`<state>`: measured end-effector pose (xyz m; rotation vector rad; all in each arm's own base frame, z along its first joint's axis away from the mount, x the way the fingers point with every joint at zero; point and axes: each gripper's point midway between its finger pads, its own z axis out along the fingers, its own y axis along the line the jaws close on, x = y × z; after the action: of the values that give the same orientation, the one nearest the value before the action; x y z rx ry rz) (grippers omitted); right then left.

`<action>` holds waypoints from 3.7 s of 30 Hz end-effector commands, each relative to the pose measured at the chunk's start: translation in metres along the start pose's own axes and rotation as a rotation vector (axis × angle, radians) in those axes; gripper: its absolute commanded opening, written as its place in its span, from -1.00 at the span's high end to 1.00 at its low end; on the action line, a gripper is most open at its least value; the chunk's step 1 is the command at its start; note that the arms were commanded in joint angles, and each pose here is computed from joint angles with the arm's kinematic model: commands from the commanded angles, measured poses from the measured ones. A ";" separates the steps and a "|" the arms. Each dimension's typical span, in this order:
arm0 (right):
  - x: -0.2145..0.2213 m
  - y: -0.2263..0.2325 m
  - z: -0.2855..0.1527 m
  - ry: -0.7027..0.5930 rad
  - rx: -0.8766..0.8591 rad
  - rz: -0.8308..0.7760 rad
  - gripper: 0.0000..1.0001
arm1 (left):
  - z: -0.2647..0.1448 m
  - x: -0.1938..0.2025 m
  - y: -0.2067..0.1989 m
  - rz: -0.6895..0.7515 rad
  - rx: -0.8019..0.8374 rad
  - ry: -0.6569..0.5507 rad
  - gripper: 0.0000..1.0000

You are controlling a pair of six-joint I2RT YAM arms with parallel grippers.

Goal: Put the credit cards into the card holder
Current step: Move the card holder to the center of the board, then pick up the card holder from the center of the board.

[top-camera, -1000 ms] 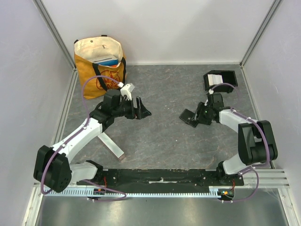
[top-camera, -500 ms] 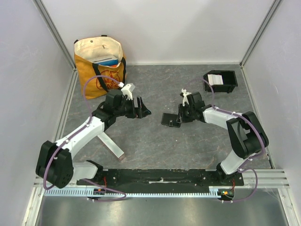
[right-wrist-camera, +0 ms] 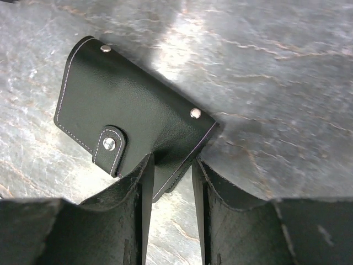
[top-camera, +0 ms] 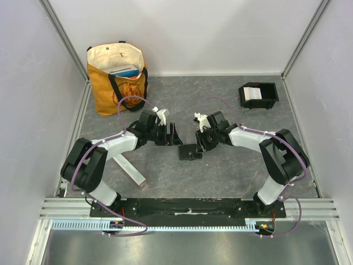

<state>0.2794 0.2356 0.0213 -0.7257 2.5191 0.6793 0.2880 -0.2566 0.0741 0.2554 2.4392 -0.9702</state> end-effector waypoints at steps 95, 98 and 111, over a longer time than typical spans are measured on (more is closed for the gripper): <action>0.005 0.019 0.009 -0.314 0.065 0.743 0.49 | 0.035 0.085 -0.045 -0.010 0.365 0.325 0.39; 0.002 0.024 0.009 -0.310 0.050 0.720 0.66 | 0.037 0.083 -0.050 -0.008 0.361 0.322 0.29; -0.014 0.038 -0.024 -0.359 0.020 0.569 1.00 | 0.026 0.051 -0.049 0.031 0.237 0.190 -0.52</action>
<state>0.2575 0.2461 0.0294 0.2461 2.4547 0.8249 0.2347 -0.3117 0.0375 0.4994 2.5132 -1.3251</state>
